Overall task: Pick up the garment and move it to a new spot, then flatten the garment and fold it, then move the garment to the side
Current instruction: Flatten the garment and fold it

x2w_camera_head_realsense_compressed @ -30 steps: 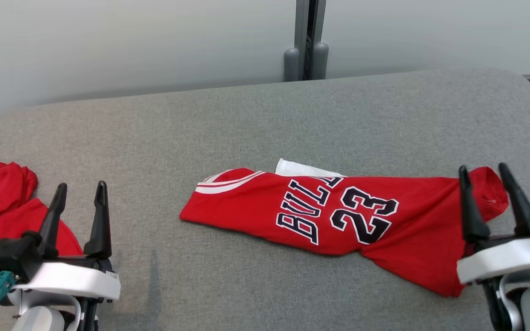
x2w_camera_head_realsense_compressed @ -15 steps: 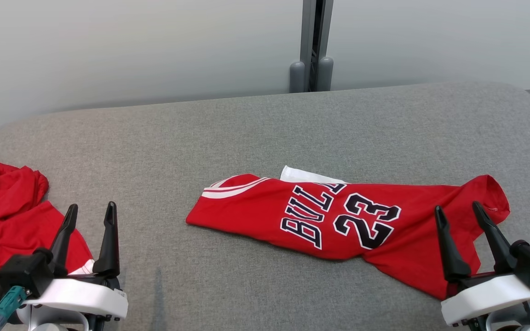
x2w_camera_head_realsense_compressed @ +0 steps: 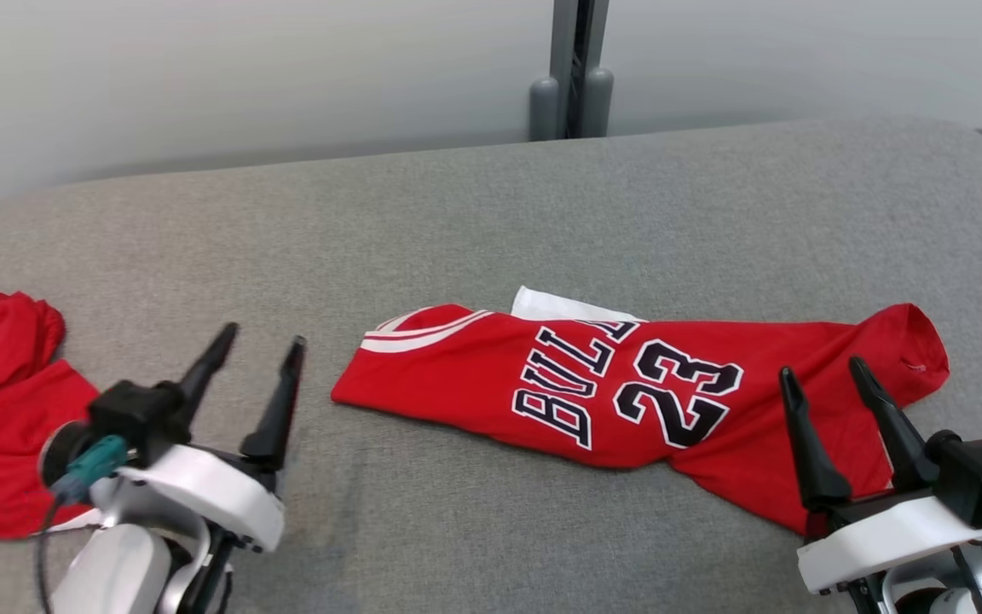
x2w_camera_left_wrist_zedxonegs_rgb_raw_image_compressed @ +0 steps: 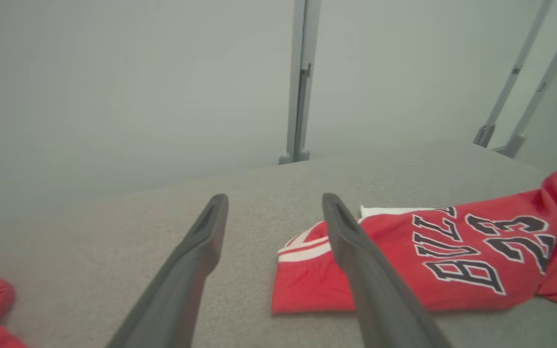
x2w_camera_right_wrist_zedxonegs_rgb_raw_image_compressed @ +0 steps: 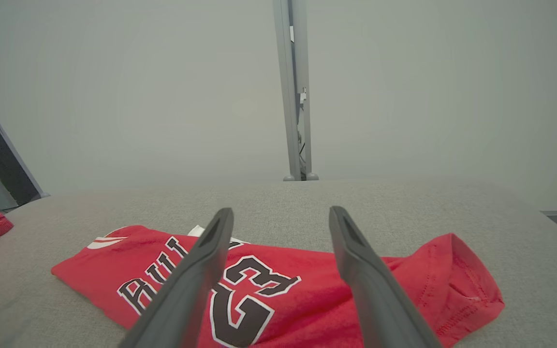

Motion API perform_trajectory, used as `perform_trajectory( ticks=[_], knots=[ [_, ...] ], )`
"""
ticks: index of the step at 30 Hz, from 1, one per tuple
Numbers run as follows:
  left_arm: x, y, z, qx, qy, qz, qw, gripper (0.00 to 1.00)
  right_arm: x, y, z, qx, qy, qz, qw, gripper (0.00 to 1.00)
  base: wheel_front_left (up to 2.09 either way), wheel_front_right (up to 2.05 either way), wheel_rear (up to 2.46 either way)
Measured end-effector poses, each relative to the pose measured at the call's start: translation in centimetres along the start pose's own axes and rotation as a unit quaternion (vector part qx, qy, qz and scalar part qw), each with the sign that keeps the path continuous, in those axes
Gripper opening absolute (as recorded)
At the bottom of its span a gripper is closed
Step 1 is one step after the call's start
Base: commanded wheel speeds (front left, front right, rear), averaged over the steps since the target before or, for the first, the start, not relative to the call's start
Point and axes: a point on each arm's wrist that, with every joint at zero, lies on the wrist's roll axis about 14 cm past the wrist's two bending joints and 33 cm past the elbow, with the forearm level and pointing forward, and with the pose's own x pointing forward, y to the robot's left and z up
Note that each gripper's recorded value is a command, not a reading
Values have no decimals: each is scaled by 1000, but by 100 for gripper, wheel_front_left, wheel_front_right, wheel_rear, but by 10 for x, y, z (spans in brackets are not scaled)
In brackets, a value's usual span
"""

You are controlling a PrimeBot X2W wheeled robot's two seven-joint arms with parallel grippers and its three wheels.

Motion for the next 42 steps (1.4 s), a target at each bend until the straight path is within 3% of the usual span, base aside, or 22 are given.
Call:
perform_trajectory(
  ticks=[5, 12, 18, 20, 28, 40, 42],
  knots=[
    [12, -34, -59, 7, 112, -79, 990, 100, 1, -9, -10, 10, 13, -14, 1000, 100, 0, 0, 0],
    [21, -44, -119, 31, 218, -124, 967, 100, 1, -22, -22, 20, 22, -34, 999, 100, 0, 0, 0],
    [28, -45, -147, 103, 270, -166, 943, 99, 1, -33, -29, 24, 27, -50, 998, 100, 0, 0, 0],
    [29, -50, -151, 125, 276, -187, 934, 2, 1, -36, -30, 25, 28, -54, 998, 100, 0, 0, 0],
    [29, -49, -148, 181, 284, -231, 913, 0, 2, -38, -30, 28, 26, -58, 998, 100, 0, 0, 0],
    [-33, -71, -95, 245, 336, -336, 845, 0, 8, -32, -29, 25, 26, -46, 998, 100, 0, 0, 0],
    [-43, -75, -79, 243, 336, -346, 842, 0, 10, -28, -30, 28, 29, -40, 998, 100, 0, 0, 0]
  ],
)
